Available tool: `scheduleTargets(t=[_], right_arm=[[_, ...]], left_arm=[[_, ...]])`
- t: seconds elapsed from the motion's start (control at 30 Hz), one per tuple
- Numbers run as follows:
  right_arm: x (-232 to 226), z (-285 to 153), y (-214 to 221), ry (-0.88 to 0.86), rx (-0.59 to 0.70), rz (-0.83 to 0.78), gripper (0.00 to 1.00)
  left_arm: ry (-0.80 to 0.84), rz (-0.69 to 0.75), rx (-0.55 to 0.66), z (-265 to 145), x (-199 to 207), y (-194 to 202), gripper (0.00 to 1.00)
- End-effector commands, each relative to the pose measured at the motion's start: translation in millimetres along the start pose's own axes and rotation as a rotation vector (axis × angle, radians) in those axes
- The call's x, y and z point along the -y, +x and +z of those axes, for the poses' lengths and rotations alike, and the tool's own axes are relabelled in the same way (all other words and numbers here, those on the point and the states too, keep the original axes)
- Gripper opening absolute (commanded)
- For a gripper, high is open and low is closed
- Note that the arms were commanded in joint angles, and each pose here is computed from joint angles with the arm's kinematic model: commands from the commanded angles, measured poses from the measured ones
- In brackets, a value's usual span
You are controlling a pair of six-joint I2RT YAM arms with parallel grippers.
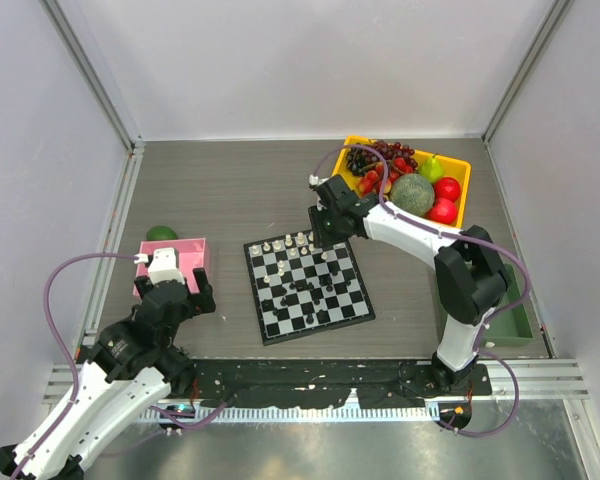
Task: Set up the chess pieces on the board
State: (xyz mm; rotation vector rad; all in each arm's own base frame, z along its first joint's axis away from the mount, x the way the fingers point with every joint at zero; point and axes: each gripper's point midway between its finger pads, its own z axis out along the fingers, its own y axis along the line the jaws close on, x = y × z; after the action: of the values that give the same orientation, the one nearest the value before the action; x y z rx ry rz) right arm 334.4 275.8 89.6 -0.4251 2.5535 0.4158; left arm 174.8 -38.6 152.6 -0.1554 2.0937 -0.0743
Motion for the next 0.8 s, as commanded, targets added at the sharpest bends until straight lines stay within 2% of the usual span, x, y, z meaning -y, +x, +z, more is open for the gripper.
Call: scheduleTargets(t=[0.0, 0.47, 0.6, 0.77], right_arm=[[-1, 6, -1, 0.007, -0.007, 0.010, 0.38], [2, 18, 20, 0.034, -0.081, -0.013, 0.34], [2, 19, 21, 0.038, -0.083, -0.016, 0.29], [9, 18, 14, 0.080, -0.060, -0.026, 0.17]], left_arm=[[0.001, -0.024, 0.033, 1, 3, -9, 0.99], [-0.002, -0.021, 0.028, 2, 3, -8, 0.99], [-0.001, -0.021, 0.030, 2, 3, -9, 0.99], [-0.001, -0.021, 0.030, 2, 4, -9, 0.99]])
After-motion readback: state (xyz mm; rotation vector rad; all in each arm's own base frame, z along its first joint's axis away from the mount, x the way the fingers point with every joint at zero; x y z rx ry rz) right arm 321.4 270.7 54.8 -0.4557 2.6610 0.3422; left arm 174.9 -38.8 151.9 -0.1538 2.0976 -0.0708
